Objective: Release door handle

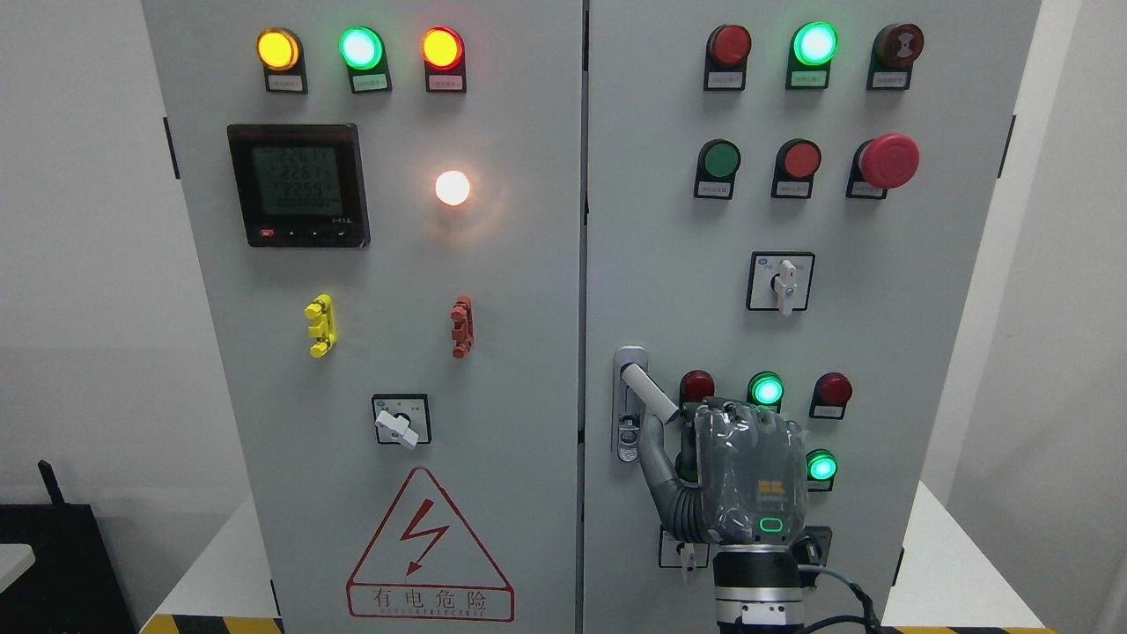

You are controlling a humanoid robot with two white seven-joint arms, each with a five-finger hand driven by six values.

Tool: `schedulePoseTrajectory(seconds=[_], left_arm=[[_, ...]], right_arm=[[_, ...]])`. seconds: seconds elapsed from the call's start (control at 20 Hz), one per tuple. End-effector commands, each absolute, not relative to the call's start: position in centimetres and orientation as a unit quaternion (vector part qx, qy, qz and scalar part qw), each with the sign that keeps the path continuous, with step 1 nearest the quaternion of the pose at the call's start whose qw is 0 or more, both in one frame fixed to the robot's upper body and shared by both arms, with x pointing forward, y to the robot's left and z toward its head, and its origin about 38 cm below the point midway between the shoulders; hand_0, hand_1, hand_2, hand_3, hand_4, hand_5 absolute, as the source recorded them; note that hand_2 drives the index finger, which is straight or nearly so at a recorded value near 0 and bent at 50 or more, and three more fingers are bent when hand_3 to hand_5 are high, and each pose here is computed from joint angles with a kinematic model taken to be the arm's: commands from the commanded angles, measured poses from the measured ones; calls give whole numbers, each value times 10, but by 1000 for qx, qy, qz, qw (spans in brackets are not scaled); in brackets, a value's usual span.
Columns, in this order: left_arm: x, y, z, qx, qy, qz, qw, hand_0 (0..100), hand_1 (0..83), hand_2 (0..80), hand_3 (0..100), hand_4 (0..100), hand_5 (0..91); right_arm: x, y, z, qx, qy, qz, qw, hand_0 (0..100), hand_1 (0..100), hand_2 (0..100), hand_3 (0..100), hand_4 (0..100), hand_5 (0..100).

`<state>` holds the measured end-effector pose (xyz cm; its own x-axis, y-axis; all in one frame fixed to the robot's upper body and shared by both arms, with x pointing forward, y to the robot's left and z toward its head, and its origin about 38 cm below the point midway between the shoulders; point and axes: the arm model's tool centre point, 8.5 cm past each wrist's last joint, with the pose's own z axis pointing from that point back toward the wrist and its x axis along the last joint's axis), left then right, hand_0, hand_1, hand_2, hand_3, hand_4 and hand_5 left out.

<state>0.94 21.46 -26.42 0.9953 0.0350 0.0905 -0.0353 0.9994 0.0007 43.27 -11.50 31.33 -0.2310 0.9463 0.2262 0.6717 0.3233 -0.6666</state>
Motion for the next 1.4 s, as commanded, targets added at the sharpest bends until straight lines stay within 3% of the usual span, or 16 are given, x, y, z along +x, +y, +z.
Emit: schedulePoseTrajectory(seconds=[0.0,1.35], left_arm=[[11,214,-264,0,-41,3,999,120,389,0,0,0,0],[11,214,-264,0,-41,3,999,120,389,0,0,0,0]], right_arm=[[433,-117,313,-539,-750,222,313,609,397,1000,1000,1000,973],[434,-124,322,-547,-748,205,316,616,385,1000,1000,1000,975]])
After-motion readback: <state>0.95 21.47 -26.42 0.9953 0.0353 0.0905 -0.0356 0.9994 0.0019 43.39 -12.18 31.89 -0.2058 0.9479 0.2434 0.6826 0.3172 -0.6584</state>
